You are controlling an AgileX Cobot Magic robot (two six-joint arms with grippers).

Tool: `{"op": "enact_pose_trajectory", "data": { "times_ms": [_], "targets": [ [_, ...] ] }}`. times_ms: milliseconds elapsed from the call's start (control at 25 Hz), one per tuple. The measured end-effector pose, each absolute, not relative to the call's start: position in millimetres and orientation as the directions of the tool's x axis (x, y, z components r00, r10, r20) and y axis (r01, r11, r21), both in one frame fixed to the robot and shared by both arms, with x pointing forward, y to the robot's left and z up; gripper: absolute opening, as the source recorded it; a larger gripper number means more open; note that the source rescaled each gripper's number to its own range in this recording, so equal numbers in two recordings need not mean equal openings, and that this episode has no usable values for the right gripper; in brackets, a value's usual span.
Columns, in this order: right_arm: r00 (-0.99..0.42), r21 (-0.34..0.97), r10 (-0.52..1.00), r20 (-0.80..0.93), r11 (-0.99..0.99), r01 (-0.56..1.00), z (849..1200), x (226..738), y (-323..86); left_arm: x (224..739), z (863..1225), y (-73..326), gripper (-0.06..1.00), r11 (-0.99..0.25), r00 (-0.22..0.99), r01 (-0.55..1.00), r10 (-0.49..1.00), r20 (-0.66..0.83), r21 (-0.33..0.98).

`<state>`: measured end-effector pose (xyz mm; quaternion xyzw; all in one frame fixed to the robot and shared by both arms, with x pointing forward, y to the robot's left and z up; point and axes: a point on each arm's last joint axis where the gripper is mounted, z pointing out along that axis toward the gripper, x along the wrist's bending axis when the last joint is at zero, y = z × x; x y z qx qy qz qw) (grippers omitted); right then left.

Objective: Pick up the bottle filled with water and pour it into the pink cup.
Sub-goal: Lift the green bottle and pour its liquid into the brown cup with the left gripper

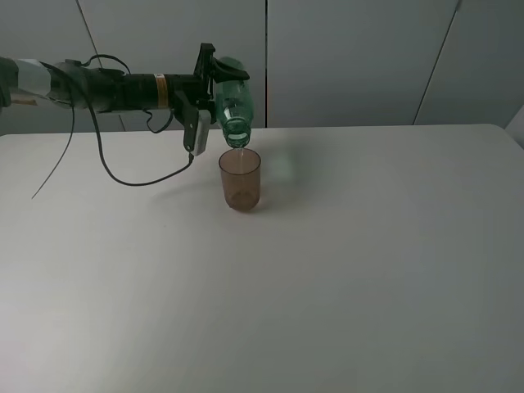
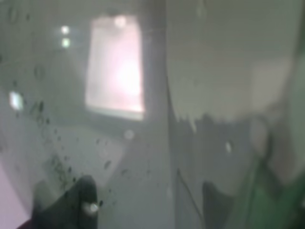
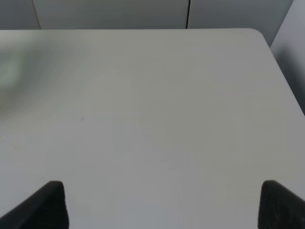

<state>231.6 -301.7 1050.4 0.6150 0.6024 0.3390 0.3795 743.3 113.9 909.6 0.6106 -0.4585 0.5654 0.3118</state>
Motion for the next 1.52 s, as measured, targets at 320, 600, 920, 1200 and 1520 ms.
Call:
{"op": "enact_pose_trajectory", "data": {
  "times_ms": [320, 600, 920, 1200, 1520],
  "targets": [
    [0.044, 0.875, 0.998, -0.040, 0.014, 0.484, 1050.4, 231.6, -301.7, 744.2, 911.1, 114.1, 0.01, -0.390, -0.094, -0.905, -0.206, 0.974, -0.170],
    [0.044, 0.875, 0.998, -0.040, 0.014, 0.484, 1050.4, 231.6, -301.7, 748.2, 921.0, 113.3, 0.01, -0.392, -0.134, -0.897, -0.199, 0.971, -0.204],
    [0.044, 0.875, 0.998, -0.040, 0.014, 0.484, 1050.4, 231.6, -301.7, 748.7, 922.6, 113.0, 0.01, -0.386, -0.147, -0.896, -0.206, 0.967, -0.218],
    [0.044, 0.875, 0.998, -0.040, 0.014, 0.484, 1050.4, 231.6, -301.7, 748.1, 921.6, 112.9, 0.01, -0.370, -0.176, -0.894, -0.229, 0.958, -0.253],
    [0.044, 0.875, 0.998, -0.040, 0.014, 0.484, 1050.4, 231.6, -301.7, 748.1, 921.0, 112.9, 0.01, -0.355, -0.221, -0.884, -0.254, 0.942, -0.303]
  ]
}}
